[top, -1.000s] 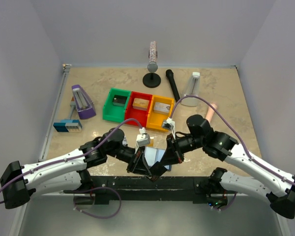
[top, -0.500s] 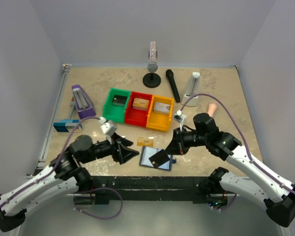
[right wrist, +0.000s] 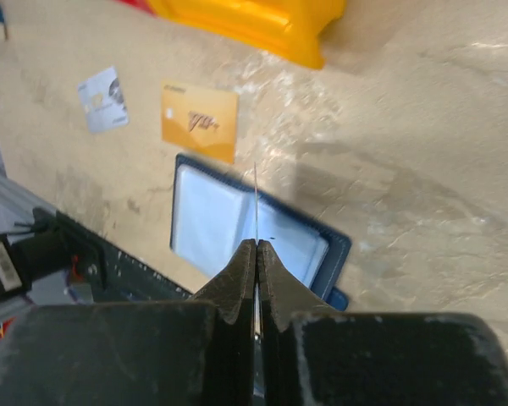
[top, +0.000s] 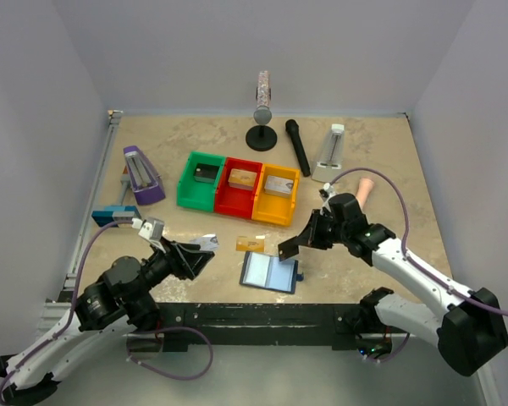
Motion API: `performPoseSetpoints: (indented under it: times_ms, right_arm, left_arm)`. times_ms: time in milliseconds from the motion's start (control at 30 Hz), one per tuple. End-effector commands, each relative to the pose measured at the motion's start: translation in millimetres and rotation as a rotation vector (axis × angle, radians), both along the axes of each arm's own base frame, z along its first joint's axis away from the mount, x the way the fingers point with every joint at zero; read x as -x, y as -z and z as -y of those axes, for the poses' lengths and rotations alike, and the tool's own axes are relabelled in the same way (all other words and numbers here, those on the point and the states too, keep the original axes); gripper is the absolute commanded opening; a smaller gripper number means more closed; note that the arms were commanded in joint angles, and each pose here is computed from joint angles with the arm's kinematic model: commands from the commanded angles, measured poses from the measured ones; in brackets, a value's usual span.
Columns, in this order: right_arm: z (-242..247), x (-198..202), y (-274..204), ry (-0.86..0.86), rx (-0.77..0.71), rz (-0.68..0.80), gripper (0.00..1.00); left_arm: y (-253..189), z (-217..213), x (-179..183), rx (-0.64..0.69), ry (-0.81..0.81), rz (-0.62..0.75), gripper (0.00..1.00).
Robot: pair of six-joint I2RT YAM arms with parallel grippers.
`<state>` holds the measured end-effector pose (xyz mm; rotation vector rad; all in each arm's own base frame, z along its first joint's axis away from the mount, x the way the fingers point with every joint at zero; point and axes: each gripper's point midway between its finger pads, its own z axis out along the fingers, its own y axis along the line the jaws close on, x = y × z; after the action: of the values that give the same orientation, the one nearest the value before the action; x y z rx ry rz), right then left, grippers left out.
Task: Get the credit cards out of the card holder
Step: Place the credit card at the center of the board.
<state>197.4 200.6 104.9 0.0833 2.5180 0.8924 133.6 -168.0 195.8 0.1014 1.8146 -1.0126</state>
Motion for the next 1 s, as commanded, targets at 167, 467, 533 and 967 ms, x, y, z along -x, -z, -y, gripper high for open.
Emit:
performPoseSetpoints:
  times_ms: [167, 467, 533, 967]
  right_arm:
    - [20.0, -55.7, 12.6, 0.236, 0.027, 0.048, 0.00]
    - [22.1, -61.8, 29.9, 0.245, 0.042, 0.014, 0.00]
    - [21.6, -61.0, 30.7, 0.233, 0.042, 0.016, 0.00]
    - [23.6, -53.3, 33.4, 0.202, 0.056, -0.016, 0.11]
  left_arm:
    - [20.3, -10.9, -7.3, -0.004, -0.094, -0.078, 0.66]
    - [22.1, -11.3, -8.7, -0.011, -0.102, -0.081, 0.66]
    - [21.5, -10.9, -8.4, -0.008, -0.098, -0.078, 0.66]
    - [27.9, -4.9, -8.8, -0.020, -0.081, -0.092, 0.67]
